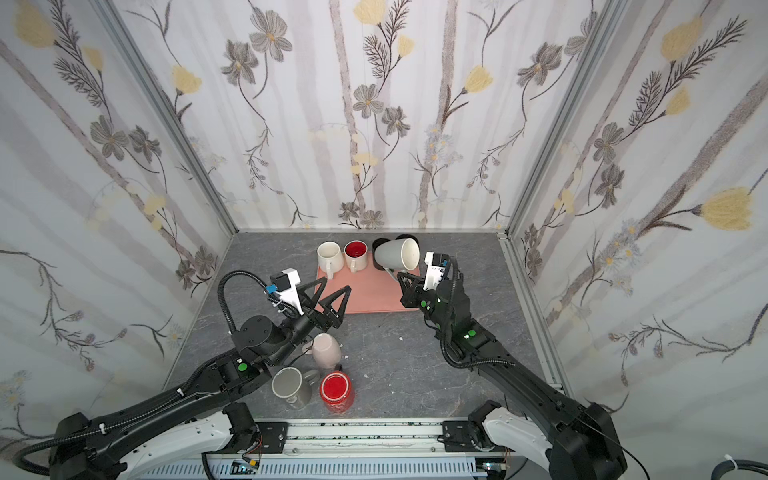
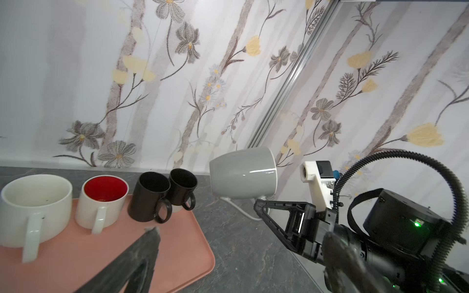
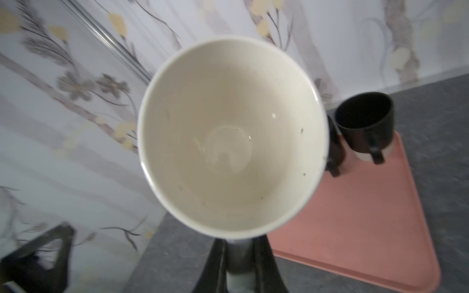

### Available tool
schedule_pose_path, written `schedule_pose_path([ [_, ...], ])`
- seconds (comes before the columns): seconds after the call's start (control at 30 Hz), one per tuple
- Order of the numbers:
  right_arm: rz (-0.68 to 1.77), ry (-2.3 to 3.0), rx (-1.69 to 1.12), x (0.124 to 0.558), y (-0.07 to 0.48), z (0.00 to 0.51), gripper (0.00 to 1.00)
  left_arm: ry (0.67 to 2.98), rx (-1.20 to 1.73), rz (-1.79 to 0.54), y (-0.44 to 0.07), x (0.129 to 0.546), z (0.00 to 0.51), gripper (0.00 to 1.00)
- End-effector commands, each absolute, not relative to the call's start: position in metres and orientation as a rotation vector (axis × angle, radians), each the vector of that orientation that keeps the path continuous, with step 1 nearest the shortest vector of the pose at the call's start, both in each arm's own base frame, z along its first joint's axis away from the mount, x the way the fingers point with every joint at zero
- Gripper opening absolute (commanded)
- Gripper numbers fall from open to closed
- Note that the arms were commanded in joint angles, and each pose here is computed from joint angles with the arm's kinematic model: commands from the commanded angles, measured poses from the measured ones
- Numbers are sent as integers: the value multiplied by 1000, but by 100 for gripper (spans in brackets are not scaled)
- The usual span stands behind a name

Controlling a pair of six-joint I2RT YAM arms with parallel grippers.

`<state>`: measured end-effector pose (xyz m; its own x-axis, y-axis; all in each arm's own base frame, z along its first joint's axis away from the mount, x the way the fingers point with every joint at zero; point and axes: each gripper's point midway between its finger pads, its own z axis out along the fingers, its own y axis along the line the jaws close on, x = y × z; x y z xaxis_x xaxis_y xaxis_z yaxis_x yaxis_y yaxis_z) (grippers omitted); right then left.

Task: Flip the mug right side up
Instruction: 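Carry the grey mug onto the tray with the right gripper while the left arm withdraws, then open the right gripper to release the grey mug upright on the tray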

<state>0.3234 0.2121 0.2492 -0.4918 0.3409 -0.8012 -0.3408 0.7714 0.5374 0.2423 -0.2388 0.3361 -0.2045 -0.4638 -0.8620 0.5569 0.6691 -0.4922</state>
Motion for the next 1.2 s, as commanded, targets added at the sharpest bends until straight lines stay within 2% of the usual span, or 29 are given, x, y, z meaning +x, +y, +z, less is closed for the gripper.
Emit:
schedule_pose_path([
  [0.0, 465, 2147, -127, 329, 188, 194, 0, 1559, 42, -838, -224, 246, 320, 100],
  [0.13, 218, 2259, -147, 350, 171, 161, 0, 1579, 27, -805, -215, 246, 314, 100],
  [0.37, 68, 2316, -159, 369, 166, 133, 0, 1601, 17, -787, -208, 243, 307, 100],
  [0.87, -3, 2398, -191, 377, 166, 100, 1, 1602, 6, -771, -201, 241, 302, 100],
  [0.93, 2, 2399, -192, 378, 167, 102, 9, 1605, 11, -773, -202, 240, 302, 100],
  [1.07, 40, 2395, -195, 377, 172, 106, 45, 1607, 12, -775, -201, 240, 302, 100],
  [1.17, 84, 2350, -187, 376, 174, 125, 59, 1613, 8, -771, -200, 240, 301, 100],
])
